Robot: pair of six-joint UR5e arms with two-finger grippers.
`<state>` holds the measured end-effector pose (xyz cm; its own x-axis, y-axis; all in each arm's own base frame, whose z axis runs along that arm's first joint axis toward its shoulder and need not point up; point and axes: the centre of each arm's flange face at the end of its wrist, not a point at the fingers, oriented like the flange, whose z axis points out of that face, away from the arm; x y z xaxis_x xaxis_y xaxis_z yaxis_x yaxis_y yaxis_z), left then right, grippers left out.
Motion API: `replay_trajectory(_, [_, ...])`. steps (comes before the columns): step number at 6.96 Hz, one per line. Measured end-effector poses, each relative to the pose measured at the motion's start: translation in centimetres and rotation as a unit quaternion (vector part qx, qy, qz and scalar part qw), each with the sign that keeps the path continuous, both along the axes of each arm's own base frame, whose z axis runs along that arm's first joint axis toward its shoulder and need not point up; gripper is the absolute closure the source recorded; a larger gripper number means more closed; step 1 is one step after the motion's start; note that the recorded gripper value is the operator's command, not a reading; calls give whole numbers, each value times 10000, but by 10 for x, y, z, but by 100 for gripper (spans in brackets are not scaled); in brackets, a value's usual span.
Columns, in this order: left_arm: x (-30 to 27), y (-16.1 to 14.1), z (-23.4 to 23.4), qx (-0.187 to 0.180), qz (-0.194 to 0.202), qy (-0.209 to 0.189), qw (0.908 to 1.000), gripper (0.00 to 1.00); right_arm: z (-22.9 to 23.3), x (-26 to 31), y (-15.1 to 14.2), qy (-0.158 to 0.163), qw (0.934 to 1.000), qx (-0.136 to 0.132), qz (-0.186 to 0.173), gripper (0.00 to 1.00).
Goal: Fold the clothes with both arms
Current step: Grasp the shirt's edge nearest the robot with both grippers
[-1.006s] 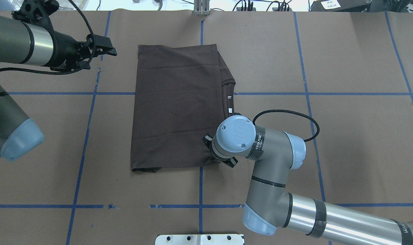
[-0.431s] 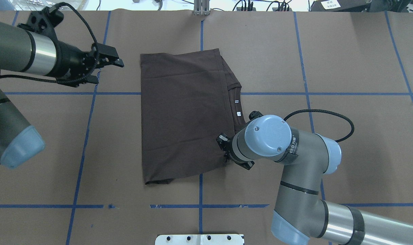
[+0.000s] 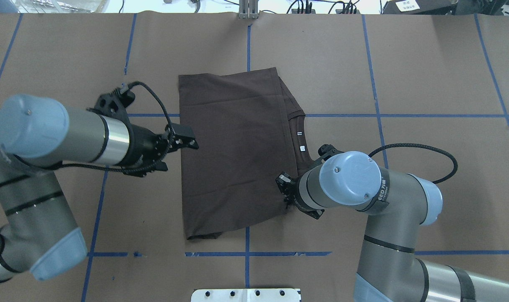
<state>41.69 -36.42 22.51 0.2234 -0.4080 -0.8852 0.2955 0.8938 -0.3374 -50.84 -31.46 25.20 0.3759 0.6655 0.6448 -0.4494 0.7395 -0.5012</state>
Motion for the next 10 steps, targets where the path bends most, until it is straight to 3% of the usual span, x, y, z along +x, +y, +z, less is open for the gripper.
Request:
replay_trajectory(2, [68, 77, 27, -375, 9, -504, 9980, 3, 3, 2, 13, -1, 10000, -25, -41, 100])
replay_trajectory(5, [122, 125, 67, -523, 188, -1095, 9924, 14, 9, 0, 18, 45, 10000, -50, -67, 100])
replay_trajectory(6, [126, 130, 70, -554, 216, -1136, 9917, 31, 10, 0, 19, 47, 10000, -55, -65, 100])
replay_trajectory(8, [128, 132, 74, -625, 202, -1166, 9910, 100, 10, 0, 19, 49, 9999, -59, -69, 100])
replay_trajectory(10, [129, 133, 78, -682, 191, -1201, 9902, 100, 10, 0, 19, 45, 10000, -58, -67, 100])
